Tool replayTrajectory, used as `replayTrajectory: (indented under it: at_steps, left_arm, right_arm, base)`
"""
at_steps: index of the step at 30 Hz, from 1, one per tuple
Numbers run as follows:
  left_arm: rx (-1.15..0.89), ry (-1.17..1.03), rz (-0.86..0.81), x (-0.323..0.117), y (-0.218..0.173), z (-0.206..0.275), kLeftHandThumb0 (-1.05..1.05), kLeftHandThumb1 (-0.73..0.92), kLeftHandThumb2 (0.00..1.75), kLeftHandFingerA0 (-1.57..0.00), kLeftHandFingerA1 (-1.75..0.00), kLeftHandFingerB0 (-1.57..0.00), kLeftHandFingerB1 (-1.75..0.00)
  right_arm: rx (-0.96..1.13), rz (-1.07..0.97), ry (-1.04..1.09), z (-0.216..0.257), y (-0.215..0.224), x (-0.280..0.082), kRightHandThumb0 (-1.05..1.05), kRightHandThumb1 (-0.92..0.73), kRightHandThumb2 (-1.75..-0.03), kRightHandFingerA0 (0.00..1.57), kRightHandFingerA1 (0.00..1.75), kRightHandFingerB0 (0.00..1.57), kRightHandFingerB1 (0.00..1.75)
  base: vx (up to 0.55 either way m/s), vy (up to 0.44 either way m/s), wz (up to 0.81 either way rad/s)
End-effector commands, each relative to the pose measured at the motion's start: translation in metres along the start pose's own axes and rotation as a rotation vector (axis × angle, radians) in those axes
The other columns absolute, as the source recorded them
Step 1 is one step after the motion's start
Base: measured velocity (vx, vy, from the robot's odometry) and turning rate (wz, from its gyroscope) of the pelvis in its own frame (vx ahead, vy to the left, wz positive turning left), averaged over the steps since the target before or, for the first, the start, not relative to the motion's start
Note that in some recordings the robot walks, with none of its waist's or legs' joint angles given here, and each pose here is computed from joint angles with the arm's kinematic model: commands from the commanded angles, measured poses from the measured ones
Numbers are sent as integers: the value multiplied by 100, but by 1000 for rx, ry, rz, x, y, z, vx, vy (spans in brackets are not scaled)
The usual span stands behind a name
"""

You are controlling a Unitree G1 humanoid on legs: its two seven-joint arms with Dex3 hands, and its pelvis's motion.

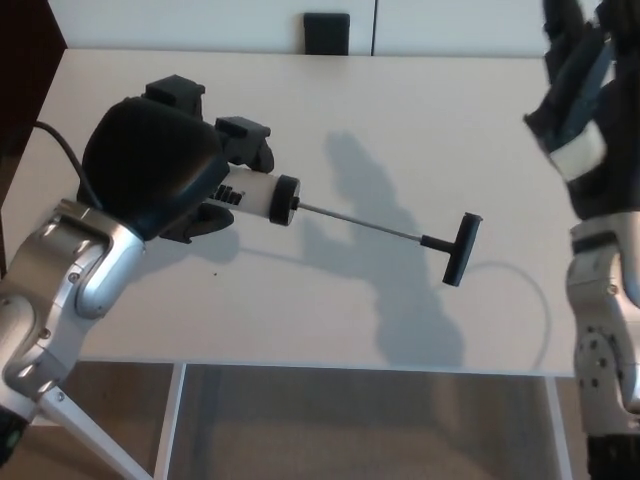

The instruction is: The robot walks towards a desk on which an air pump is kept in the middle. It lifts it up and holds it with its left hand and uses its right hand to compress it by pushing its handle inwards.

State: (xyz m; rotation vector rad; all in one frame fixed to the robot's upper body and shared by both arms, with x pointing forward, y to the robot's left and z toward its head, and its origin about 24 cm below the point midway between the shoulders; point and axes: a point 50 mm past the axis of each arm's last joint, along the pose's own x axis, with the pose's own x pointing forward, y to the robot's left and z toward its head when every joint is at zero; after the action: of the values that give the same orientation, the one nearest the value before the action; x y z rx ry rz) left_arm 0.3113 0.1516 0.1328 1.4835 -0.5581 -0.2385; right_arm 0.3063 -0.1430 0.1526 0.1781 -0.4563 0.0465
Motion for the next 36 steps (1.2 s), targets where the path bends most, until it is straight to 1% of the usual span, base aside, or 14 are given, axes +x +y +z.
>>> replayTrajectory:
  at_steps: [1,3,4,18,20,21,25,26,28,31,32,33,34,36]
  left_arm:
    - [22,11,-34,4,7,-7,1,58,51,-71,-175,-71,-109]
    - [24,15,-33,4,8,-8,0,56,48,-72,-174,-68,-126]
    - [28,16,-33,4,9,-9,1,58,51,-68,-175,-52,-147]
    - [21,36,-23,7,17,-16,0,69,50,-61,-175,-43,-152]
    - [11,44,-27,8,18,-17,1,68,50,-62,-175,-44,-152]
    - [10,46,-28,8,19,-18,-3,66,50,-66,-175,-54,-141]
    - [9,50,-29,10,20,-19,-2,66,49,-66,-175,-57,-137]
    - [11,54,-30,11,20,-19,-3,64,51,-72,-173,-74,-116]
    - [18,58,-30,12,21,-19,-5,62,53,-69,-175,-75,-98]
    - [28,56,-32,14,22,-20,-3,63,49,-68,-174,-64,-120]
    - [38,53,-34,15,22,-19,-2,59,51,-70,-174,-74,-90]
    - [45,50,-35,16,22,-19,-2,59,51,-70,-174,-74,-90]
    - [53,47,-34,17,22,-19,0,55,53,-77,-166,-81,-62]
    - [66,43,-33,19,22,-18,-1,54,53,-78,-165,-80,-61]
  right_arm:
    - [0,-121,148,-36,-11,0,-99,-87,-117,0,2,0,0]
    - [1,-129,168,-41,-14,-2,-98,-86,-116,0,3,0,0]
    - [-3,-133,174,-44,-16,-3,-99,-85,-116,0,3,0,0]
    - [2,-174,226,-59,-27,-14,-94,-82,-114,0,5,0,3]
    - [6,-173,232,-61,-26,-17,-90,-75,-102,0,0,0,0]
    - [5,-167,231,-61,-25,-18,-92,-80,-116,0,8,0,7]
    - [15,-155,213,-58,-19,-23,-96,-81,-116,0,5,0,4]
    - [32,-146,206,-57,-15,-25,-96,-82,-115,0,4,0,3]
    - [54,-131,198,-55,-10,-27,-97,-82,-115,0,3,0,2]
    - [78,-112,195,-52,-3,-31,-96,-82,-115,0,4,0,3]
    - [87,-103,193,-51,1,-33,-95,-81,-115,0,5,0,4]
    - [92,-98,191,-50,4,-35,-95,-81,-115,0,5,0,4]
    - [101,-88,194,-49,7,-37,-95,-83,-116,0,5,0,4]
    - [117,-80,201,-49,11,-41,-93,-82,-115,0,6,0,5]
  base:
    - [0,0,0]
    - [0,0,0]
    - [0,0,0]
    - [0,0,0]
    - [0,0,0]
    - [0,0,0]
    - [0,0,0]
    - [0,0,0]
    - [0,0,0]
    - [0,0,0]
    - [0,0,0]
    - [0,0,0]
    - [0,0,0]
    - [0,0,0]
